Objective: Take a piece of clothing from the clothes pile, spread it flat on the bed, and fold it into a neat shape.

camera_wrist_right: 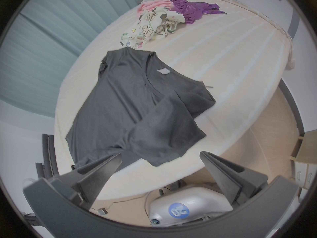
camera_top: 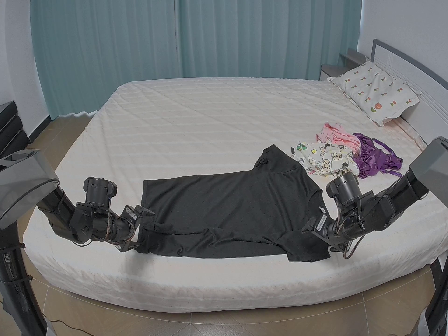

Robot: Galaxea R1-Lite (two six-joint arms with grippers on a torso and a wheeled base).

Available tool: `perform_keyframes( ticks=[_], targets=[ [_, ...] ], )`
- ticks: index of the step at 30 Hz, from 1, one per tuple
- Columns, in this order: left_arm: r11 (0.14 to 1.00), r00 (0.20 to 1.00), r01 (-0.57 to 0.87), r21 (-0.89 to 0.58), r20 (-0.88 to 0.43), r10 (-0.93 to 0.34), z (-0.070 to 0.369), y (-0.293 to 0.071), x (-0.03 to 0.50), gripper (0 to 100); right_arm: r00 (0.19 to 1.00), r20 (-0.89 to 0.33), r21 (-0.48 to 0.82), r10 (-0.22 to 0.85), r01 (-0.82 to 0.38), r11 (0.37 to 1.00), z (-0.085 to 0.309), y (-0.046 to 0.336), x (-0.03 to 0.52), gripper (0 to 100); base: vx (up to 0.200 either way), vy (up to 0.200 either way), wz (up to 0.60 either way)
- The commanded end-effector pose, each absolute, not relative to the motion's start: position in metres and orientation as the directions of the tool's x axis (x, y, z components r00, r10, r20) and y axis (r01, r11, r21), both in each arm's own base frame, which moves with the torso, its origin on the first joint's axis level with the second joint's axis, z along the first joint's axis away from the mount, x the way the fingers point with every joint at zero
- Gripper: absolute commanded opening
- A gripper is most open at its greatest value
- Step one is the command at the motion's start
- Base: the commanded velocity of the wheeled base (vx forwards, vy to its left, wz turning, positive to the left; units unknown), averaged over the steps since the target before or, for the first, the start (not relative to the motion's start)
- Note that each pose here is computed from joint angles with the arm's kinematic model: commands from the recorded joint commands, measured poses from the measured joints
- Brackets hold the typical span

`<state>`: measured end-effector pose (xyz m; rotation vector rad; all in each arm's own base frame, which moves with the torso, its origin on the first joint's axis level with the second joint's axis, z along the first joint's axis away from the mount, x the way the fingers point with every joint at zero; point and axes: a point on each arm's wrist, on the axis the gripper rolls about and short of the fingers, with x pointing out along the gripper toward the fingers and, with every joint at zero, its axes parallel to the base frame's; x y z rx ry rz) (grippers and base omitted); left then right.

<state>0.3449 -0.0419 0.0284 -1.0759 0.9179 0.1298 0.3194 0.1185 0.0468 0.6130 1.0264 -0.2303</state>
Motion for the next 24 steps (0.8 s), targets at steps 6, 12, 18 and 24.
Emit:
perform_keyframes(
  ticks=[6,12,18,24],
  targets=[
    [0.503,0.637,-0.504,-0.702,-0.696,-0.332,0.029,-0.042,0.345,100,0.577,-0.798,0.481,0.174,0.434,0.762,0.048,0.096,0.335,100,0.000,0.000,0.00],
    [0.503,0.636,-0.505,-0.701,-0.697,-0.332,0.028,-0.042,0.345,100,0.601,-0.771,0.526,0.210,0.416,0.742,0.044,0.088,0.335,100,0.000,0.000,0.00],
    [0.495,0.636,-0.510,-0.703,-0.696,-0.333,0.029,-0.041,0.344,100,0.615,-0.747,0.566,0.254,0.388,0.727,0.036,0.084,0.326,100,0.000,0.000,0.00],
    [0.496,0.654,-0.483,-0.721,-0.674,-0.344,0.027,-0.040,0.340,100,0.634,-0.711,0.612,0.304,0.346,0.711,0.012,0.079,0.310,100,0.167,0.000,0.00]
  ],
)
